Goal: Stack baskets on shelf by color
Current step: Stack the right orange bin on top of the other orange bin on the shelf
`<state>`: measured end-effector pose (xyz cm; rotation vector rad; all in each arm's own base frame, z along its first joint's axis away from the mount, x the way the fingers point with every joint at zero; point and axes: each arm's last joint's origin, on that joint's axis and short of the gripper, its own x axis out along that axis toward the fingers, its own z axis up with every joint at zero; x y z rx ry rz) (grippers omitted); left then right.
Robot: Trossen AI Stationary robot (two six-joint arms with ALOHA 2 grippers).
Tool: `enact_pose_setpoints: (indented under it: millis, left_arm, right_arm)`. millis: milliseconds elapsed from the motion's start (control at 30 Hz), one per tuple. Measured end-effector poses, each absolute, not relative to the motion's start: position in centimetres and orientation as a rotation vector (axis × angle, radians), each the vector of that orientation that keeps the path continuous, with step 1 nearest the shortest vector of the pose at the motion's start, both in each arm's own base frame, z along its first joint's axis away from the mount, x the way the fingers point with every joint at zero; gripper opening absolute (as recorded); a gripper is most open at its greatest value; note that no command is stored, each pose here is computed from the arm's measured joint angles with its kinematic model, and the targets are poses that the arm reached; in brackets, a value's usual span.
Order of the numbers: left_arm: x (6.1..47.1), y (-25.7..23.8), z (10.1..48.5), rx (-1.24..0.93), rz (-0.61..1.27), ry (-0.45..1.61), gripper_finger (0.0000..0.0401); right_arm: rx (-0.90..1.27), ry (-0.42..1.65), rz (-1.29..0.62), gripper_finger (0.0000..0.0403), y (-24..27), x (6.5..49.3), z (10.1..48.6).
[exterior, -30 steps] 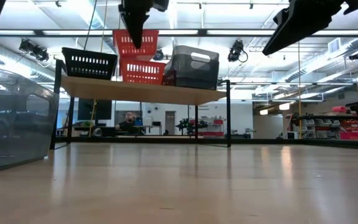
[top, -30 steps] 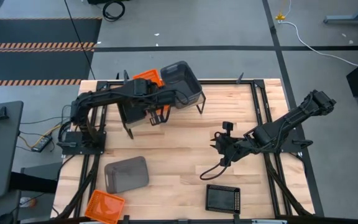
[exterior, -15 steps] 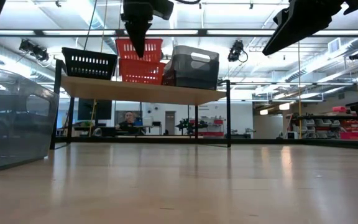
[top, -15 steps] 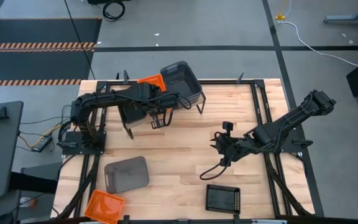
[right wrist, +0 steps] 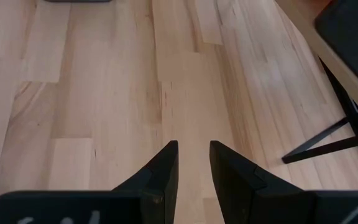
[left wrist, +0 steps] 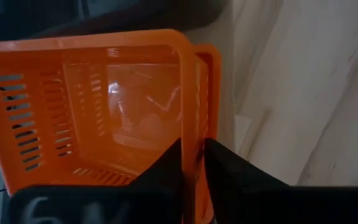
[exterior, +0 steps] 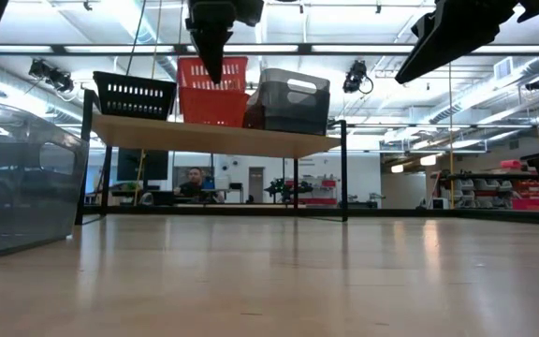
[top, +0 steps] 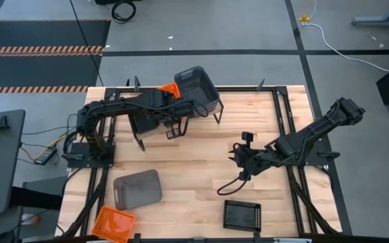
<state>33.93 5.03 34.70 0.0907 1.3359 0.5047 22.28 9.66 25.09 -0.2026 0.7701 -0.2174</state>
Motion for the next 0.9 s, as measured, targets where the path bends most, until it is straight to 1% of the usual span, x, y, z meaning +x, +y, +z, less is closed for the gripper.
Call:
enact_pose_setpoints:
  millis: [567, 667, 900]
  left_arm:
    - [33.84, 5.04, 34.99, 0.074, 0.528, 1.326, 0.0073]
    - [33.81, 5.04, 34.98, 0.071, 0.531, 1.329, 0.0093]
    - [33.78, 5.15, 35.03, 0.093, 0.576, 1.320, 0.0167]
  right_arm:
    - [-0.203, 0.770, -0.217, 0.0099, 9.66, 22.28, 25.09]
    - [-0.202, 0.770, -0.217, 0.0099, 9.66, 22.29, 25.09]
    - [-0.202, 0.770, -0.218, 0.0099, 9.66, 22.29, 25.09]
